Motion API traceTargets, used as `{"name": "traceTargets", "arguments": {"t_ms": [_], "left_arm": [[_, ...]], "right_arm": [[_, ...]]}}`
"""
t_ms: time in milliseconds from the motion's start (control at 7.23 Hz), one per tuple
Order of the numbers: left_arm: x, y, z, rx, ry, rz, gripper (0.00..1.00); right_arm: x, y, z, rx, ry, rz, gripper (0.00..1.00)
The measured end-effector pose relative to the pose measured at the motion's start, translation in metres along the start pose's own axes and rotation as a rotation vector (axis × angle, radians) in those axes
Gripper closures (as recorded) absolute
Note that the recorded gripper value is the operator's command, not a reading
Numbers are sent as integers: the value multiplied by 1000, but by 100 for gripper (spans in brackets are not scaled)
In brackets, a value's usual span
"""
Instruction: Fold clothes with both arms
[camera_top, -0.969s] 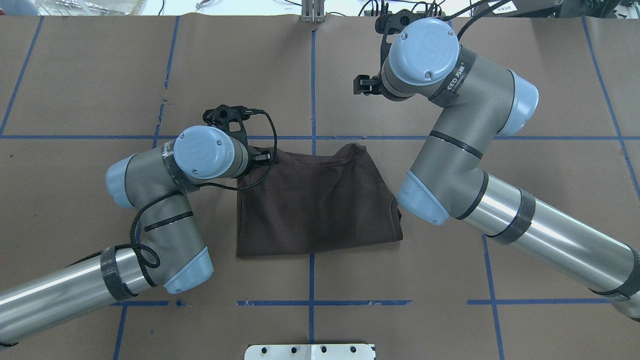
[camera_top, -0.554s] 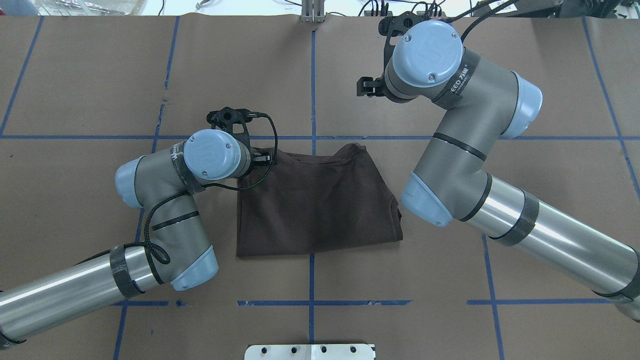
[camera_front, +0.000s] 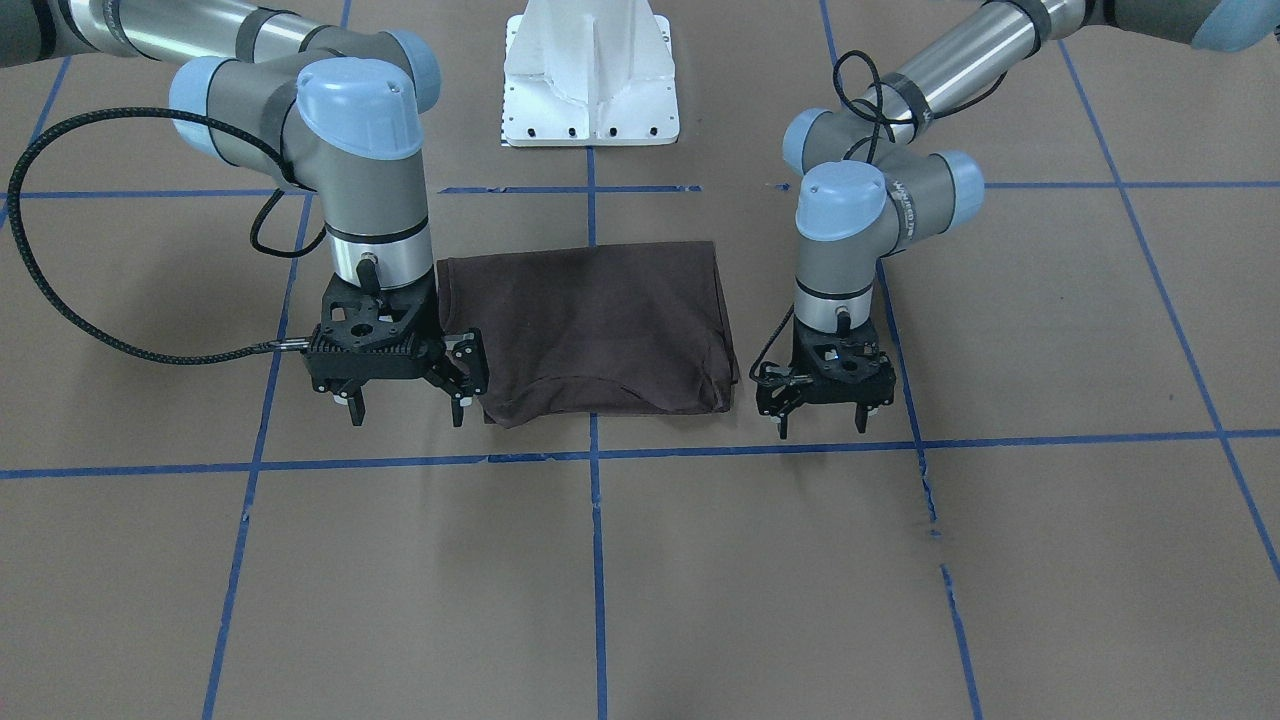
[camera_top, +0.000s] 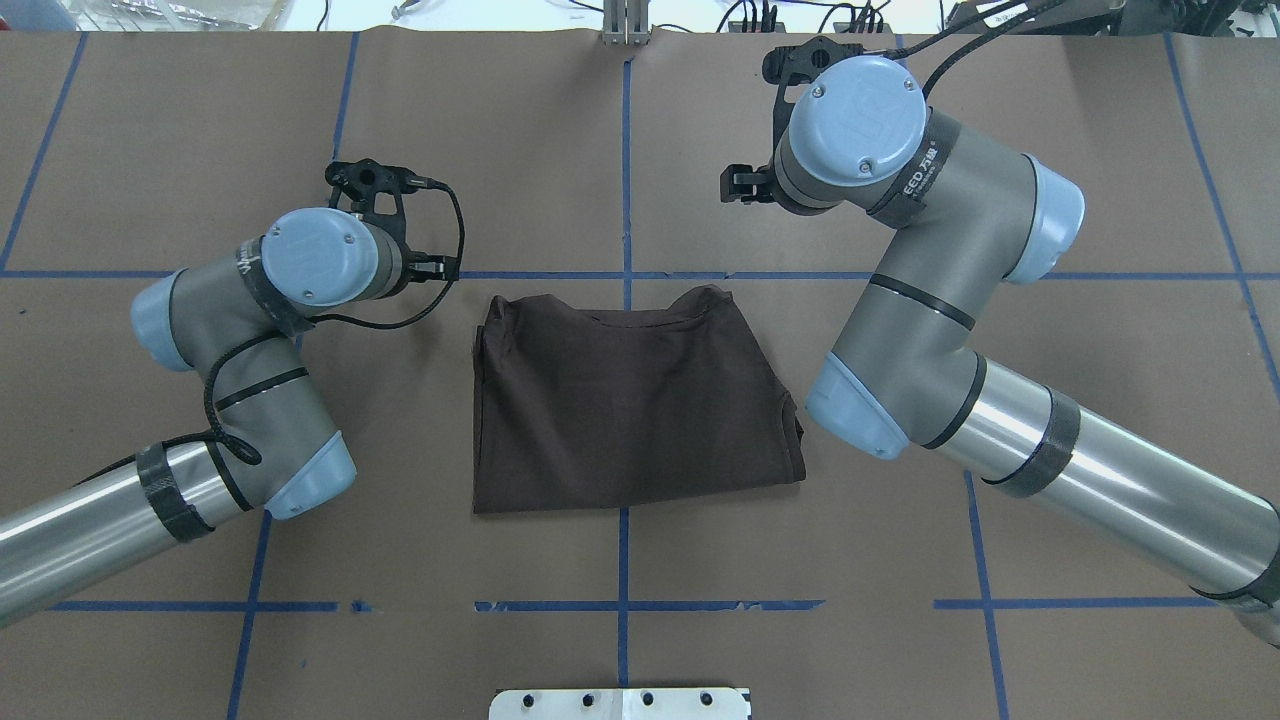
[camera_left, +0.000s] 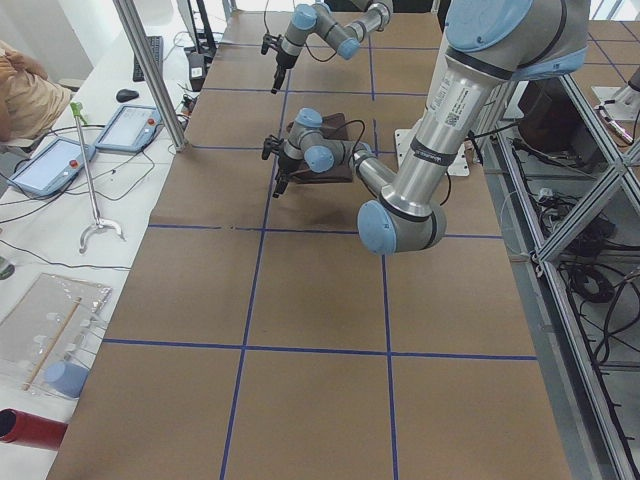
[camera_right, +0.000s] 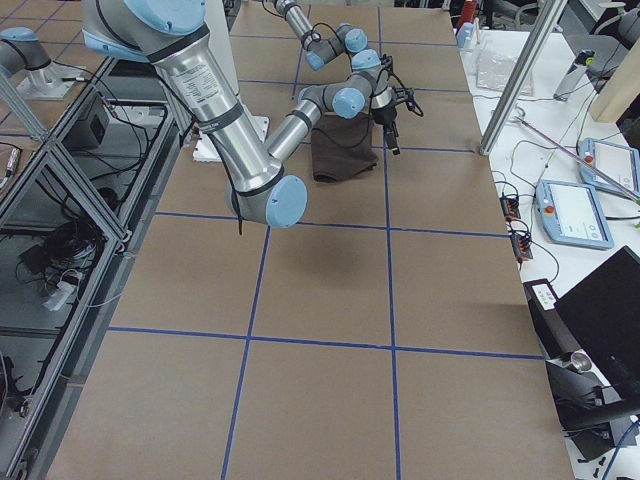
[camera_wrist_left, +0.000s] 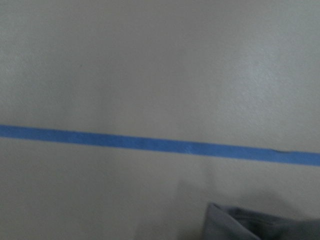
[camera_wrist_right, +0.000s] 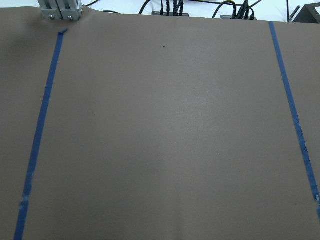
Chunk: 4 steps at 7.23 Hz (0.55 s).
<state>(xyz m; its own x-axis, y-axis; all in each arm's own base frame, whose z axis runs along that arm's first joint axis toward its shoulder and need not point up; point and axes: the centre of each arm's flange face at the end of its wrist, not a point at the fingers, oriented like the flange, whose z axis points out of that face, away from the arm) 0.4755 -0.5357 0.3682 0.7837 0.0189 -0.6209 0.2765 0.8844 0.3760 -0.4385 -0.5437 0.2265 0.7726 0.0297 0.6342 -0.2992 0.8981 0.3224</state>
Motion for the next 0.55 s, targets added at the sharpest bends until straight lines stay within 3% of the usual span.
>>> {"name": "traceTargets", "arguments": {"t_ms": [277,554], "left_arm": [[-15,-11,-10,20,41,18,0],[-17,-20,-54,-12,145,13,0]], "right_arm": [[3,2,2,-7,-2,-1,0],[18,-9,-3,-70,-28,-10,0]]}}
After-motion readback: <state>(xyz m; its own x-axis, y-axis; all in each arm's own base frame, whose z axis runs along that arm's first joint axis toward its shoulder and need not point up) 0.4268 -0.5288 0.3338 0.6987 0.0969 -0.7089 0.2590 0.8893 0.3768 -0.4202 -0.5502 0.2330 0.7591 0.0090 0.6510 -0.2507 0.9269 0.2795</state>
